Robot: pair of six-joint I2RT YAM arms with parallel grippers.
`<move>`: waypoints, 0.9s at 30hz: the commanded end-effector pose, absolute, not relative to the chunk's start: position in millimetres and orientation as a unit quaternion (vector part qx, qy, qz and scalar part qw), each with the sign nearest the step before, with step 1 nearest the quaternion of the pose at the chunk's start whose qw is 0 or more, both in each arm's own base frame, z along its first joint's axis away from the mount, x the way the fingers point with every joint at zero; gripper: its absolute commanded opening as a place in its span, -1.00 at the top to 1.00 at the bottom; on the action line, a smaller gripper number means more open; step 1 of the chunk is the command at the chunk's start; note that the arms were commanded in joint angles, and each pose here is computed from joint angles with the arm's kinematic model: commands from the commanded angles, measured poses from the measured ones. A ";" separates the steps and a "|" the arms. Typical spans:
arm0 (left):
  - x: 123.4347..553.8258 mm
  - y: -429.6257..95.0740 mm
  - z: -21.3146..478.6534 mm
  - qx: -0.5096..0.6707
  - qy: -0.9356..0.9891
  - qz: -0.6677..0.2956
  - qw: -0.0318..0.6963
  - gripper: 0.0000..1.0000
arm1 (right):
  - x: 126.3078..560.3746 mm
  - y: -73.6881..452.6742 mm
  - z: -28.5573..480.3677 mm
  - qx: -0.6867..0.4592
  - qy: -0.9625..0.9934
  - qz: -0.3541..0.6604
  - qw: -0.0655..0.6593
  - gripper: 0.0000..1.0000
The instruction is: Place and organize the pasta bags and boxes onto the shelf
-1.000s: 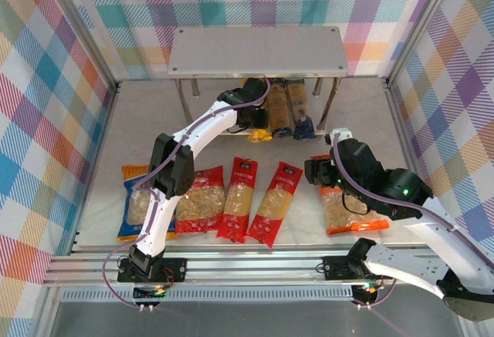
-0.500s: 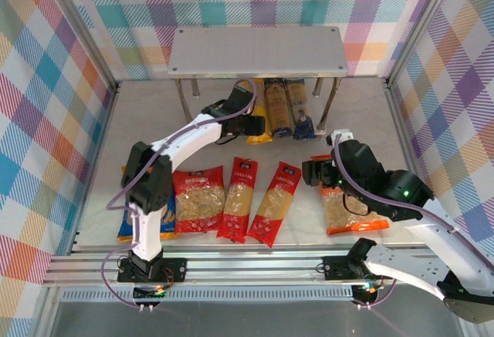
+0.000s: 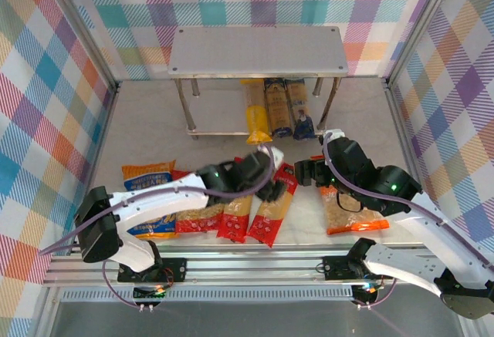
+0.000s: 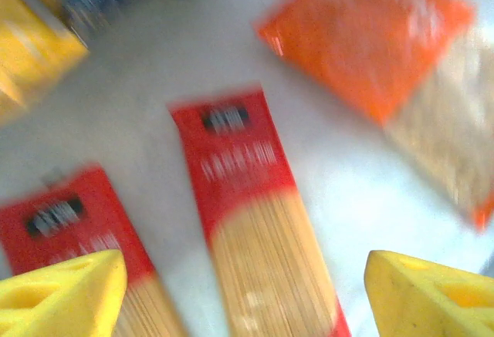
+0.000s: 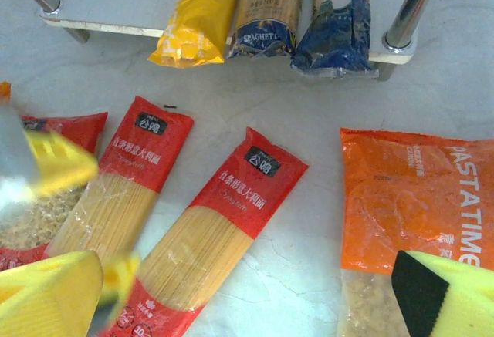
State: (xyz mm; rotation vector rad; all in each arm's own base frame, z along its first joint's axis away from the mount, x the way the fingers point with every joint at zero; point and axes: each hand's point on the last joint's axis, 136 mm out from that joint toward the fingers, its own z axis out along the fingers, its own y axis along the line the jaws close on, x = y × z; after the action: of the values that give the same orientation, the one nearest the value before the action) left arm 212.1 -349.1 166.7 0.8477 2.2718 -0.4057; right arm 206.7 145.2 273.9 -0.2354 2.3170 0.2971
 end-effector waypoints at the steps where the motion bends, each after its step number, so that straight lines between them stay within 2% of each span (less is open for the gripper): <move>1: 183.4 -337.5 139.2 0.314 0.892 -0.150 0.288 -0.62 | 206.1 145.7 281.0 -0.078 0.903 0.142 0.398 -0.95; 6: 154.3 -341.7 111.2 0.321 0.902 -0.151 0.247 -0.69 | 204.3 147.2 283.1 -0.070 0.901 0.156 0.399 -0.98; 12: 132.6 -354.3 82.0 0.337 0.906 -0.160 0.198 -1.00 | 202.4 148.8 282.2 -0.068 0.902 0.164 0.393 -0.98; 27: 131.4 -345.3 32.1 0.344 0.926 -0.074 0.136 -1.00 | 199.4 142.3 287.3 -0.057 0.895 0.172 0.408 -0.98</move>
State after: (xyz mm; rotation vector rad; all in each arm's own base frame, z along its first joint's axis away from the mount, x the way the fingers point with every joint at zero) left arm 133.9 -347.7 33.4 0.9895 2.6582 -0.2609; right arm 197.7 144.5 285.4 -0.1725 2.2717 0.4257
